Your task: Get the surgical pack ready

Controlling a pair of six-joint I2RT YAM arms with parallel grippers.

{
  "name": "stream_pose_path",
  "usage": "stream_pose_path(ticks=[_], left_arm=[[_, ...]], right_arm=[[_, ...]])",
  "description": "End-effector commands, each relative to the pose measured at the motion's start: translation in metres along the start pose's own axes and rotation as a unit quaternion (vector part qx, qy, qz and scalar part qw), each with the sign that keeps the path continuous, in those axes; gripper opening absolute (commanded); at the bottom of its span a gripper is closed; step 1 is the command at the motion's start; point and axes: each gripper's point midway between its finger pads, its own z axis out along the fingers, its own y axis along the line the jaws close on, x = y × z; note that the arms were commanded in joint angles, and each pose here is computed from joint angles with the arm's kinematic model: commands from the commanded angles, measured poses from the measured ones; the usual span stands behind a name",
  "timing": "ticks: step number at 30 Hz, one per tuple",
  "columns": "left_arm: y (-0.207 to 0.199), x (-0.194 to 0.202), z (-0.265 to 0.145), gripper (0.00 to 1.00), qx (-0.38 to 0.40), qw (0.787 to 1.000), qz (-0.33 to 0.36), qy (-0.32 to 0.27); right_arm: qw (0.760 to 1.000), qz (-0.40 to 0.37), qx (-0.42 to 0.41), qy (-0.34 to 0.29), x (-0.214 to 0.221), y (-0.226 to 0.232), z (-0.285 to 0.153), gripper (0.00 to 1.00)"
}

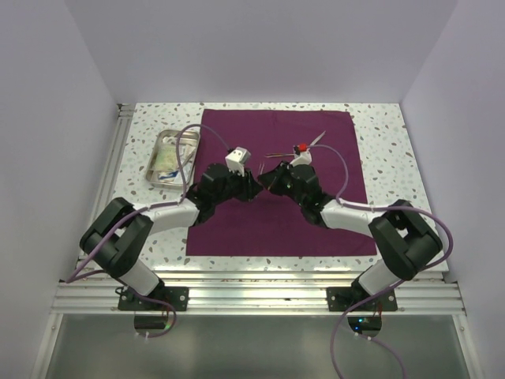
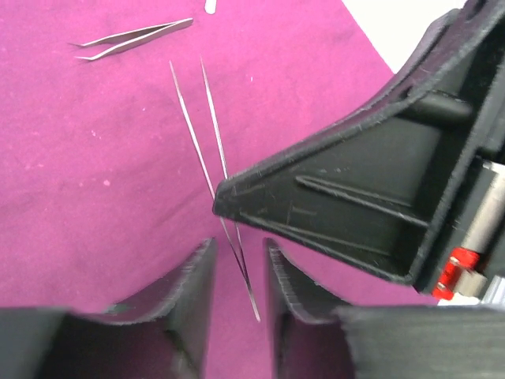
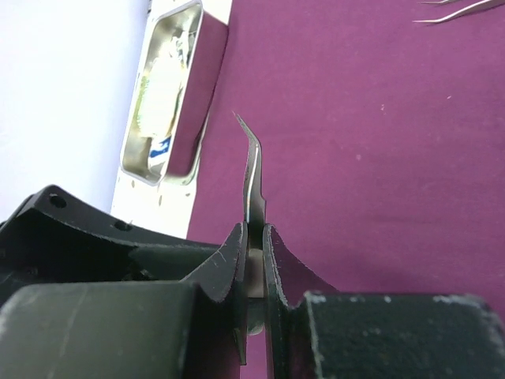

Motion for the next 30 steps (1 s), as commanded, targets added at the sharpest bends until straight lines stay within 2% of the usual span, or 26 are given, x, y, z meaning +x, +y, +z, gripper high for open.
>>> stream_pose_path(ticks=[1,4,5,7,8,9,12,15,22,26,27,29,30], left_arm=[[-0.007,-0.015,0.008,0.32,0.009,1.000,0.008,-0.014],[-0.005,-0.012,0.009,0.21,0.006,1.000,0.007,-0.008],[-0.005,-0.012,0.010,0.13,0.006,1.000,0.007,-0.007],[-0.005,-0.011,0.011,0.00,0.003,1.000,0.006,-0.004],[-0.004,-0.012,0.010,0.00,0.002,1.000,0.007,-0.006],[-0.003,-0.013,0.010,0.00,-0.002,1.000,0.006,-0.007],[0.000,-0.012,0.010,0.00,-0.009,1.000,0.005,-0.006],[0.007,-0.015,0.009,0.00,-0.029,1.000,0.005,-0.008],[0.054,-0.031,-0.010,0.00,-0.123,0.992,0.013,-0.015],[0.118,-0.046,-0.035,0.00,-0.221,0.975,-0.021,-0.009],[0.145,-0.054,-0.048,0.00,-0.256,0.966,-0.035,-0.015],[0.171,-0.057,-0.065,0.00,-0.298,0.953,-0.043,-0.003],[0.193,-0.061,-0.079,0.00,-0.338,0.940,-0.049,-0.006]], right_arm=[[0.998,0.010,-0.042,-0.041,-0.023,0.029,-0.007,0.01],[0.998,0.010,-0.042,-0.043,-0.023,0.029,-0.009,0.01],[0.998,0.011,-0.044,-0.045,-0.024,0.030,-0.009,0.02],[0.998,0.007,-0.045,-0.048,-0.026,0.030,-0.011,0.14],[0.998,0.005,-0.043,-0.050,-0.026,0.029,-0.011,0.22],[0.998,0.004,-0.042,-0.053,-0.028,0.029,-0.012,0.37],[0.998,-0.003,-0.026,-0.058,-0.031,0.024,-0.014,0.57],[0.997,-0.013,-0.006,-0.071,-0.038,0.019,-0.020,0.65],[0.993,-0.038,0.037,-0.103,-0.062,0.005,-0.038,0.69],[0.992,-0.035,0.057,-0.110,-0.076,-0.014,-0.047,0.68],[0.991,-0.031,0.067,-0.113,-0.083,-0.023,-0.049,0.68],[0.991,-0.026,0.075,-0.112,-0.088,-0.033,-0.051,0.68],[0.991,-0.024,0.080,-0.108,-0.090,-0.041,-0.052,0.68]])
